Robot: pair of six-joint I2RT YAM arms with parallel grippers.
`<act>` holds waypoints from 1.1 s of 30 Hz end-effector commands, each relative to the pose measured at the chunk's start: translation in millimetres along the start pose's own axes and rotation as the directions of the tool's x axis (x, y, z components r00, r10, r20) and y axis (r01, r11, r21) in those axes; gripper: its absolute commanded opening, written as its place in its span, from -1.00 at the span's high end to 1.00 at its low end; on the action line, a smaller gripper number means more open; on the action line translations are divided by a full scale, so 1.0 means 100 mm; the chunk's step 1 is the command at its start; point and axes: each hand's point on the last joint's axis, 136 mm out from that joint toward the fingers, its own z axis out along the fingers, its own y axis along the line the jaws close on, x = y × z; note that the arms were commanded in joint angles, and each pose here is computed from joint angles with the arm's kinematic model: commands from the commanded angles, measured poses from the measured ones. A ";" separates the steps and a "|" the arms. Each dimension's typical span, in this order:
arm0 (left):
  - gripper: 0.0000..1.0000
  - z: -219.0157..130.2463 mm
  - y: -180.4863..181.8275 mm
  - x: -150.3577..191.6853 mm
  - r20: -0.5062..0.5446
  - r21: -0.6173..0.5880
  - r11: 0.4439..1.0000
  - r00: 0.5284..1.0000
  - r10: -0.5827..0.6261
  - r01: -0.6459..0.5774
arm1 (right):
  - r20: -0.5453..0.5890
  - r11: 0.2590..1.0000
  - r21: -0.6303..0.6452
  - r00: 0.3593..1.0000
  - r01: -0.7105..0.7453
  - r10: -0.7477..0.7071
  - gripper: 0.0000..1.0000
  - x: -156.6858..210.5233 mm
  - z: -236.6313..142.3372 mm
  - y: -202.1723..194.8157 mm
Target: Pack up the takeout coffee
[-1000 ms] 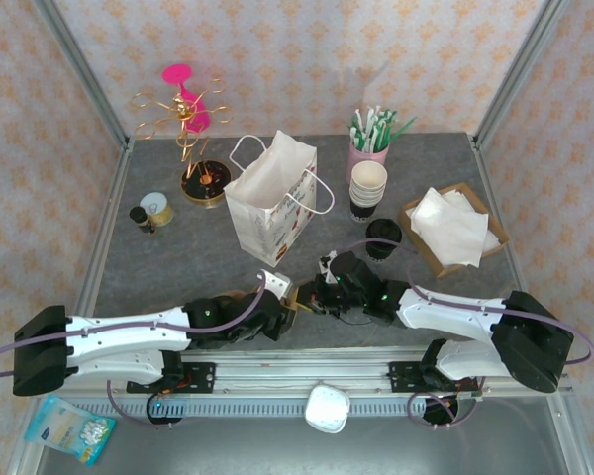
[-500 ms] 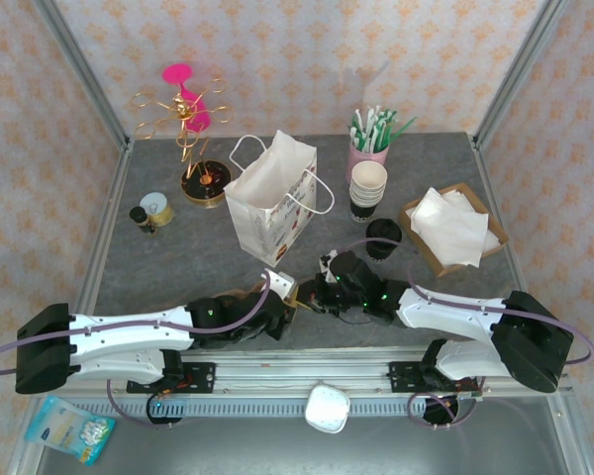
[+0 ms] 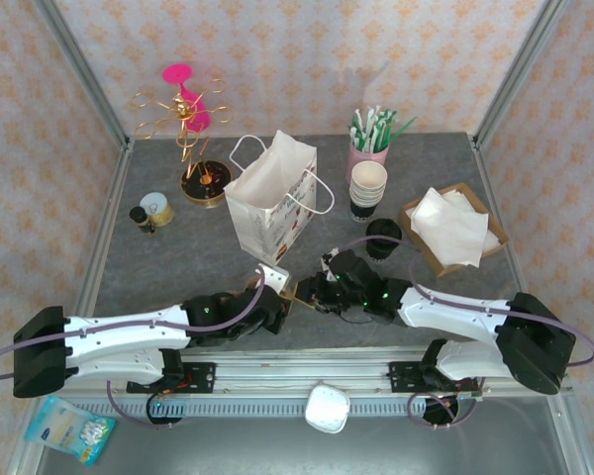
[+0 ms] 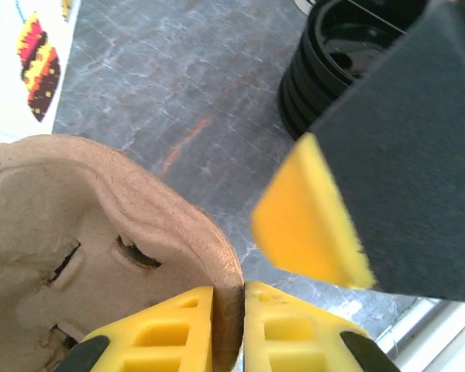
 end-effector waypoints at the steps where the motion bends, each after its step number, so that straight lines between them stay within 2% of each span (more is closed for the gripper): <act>1: 0.74 -0.05 0.08 -0.08 0.032 -0.019 0.999 0.999 -0.037 0.037 | 0.037 0.999 0.029 0.999 0.013 -0.014 0.46 -0.05 -0.06 -0.01; 6: 0.76 -0.06 0.07 -0.12 0.037 0.017 0.998 0.997 -0.064 0.063 | -0.019 0.998 -0.053 0.999 0.035 -0.036 0.33 0.02 0.00 0.18; 18: 0.86 -0.07 0.06 -0.08 0.017 0.058 0.995 0.996 -0.085 0.084 | 0.027 0.993 -0.109 0.998 0.054 -0.052 0.24 -0.09 0.00 0.36; 24: 1.00 -0.11 0.02 -0.13 0.037 0.084 0.993 0.996 -0.086 0.082 | -0.011 0.996 -0.080 0.999 0.042 -0.043 0.27 -0.06 0.13 0.29; 33: 1.00 -0.16 0.04 -0.21 0.064 0.092 0.991 0.992 -0.104 0.098 | -0.012 0.998 -0.056 1.000 0.011 -0.012 0.28 -0.07 0.20 0.16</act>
